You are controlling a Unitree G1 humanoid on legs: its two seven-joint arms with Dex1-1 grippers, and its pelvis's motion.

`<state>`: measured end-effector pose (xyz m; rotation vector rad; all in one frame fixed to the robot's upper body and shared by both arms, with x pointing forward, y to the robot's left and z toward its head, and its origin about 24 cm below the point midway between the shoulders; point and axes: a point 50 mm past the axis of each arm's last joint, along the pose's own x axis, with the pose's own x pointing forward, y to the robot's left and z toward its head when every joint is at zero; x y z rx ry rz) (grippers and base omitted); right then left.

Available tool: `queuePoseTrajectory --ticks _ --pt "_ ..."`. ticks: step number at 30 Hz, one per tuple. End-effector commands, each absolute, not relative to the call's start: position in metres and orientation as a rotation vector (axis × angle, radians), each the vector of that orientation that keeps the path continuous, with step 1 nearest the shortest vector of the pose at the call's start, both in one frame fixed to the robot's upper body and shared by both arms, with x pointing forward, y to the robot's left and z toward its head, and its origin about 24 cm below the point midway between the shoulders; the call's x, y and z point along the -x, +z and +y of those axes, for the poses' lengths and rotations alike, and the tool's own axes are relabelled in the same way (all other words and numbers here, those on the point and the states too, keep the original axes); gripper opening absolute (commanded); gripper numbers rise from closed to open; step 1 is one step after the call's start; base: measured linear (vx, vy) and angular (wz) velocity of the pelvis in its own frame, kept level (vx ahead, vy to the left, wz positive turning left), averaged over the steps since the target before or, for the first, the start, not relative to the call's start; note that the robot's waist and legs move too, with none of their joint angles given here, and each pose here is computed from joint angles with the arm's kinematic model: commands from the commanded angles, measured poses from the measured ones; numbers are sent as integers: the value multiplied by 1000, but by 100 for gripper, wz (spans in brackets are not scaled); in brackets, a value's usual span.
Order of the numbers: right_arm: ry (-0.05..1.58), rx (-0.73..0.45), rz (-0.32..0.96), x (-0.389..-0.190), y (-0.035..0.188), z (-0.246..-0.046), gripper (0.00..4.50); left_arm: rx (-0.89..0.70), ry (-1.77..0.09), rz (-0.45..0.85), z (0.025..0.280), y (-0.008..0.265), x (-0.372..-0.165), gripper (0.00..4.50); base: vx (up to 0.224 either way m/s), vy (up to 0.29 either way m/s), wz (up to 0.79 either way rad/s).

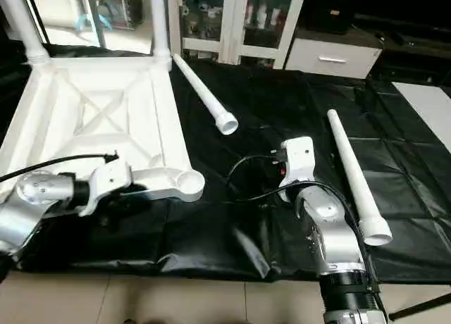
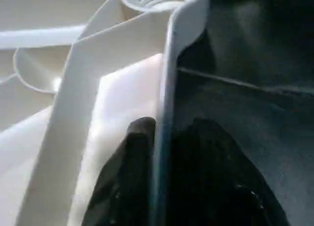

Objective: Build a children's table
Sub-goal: Pick table leg

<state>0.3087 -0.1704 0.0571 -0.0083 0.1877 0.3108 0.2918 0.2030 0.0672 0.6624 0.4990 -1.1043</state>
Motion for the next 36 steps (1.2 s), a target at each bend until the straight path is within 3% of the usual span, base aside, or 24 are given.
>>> queuePoseTrajectory --ticks 1,4,12,19,22,24,25,27,31,33,36 --pt "296 22 201 -307 55 -174 450 -644 -1155 594 206 53 -281 178 0 0 0" --pt "296 20 201 -306 55 -175 450 -672 -1092 544 214 64 -288 184 0 0 0" --pt "297 15 202 -304 55 -177 450 -463 -1054 350 221 113 -291 184 0 0 0" --pt "309 14 201 -304 56 -174 450 -385 -1003 244 234 140 -292 184 0 0 0" --pt "323 30 190 -303 59 -171 450 -267 -680 59 245 162 -316 184 0 0 0" --pt "320 32 182 -303 61 -170 450 -253 -592 38 245 163 -321 184 0 0 0" --pt "314 45 171 -303 63 -171 450 -240 -542 20 244 163 -322 184 0 0 0" --pt "255 125 124 -300 74 -173 450 -57 -431 -77 216 154 -313 184 0 0 0" --pt "211 120 68 -291 82 -176 450 -63 -416 -53 188 134 -297 184 0 0 0" --pt "185 95 44 -282 85 -177 450 32 -334 -89 170 123 -288 184 0 0 0" --pt "175 45 37 -277 84 -178 450 -30 -312 -92 163 115 -285 184 0 0 0"
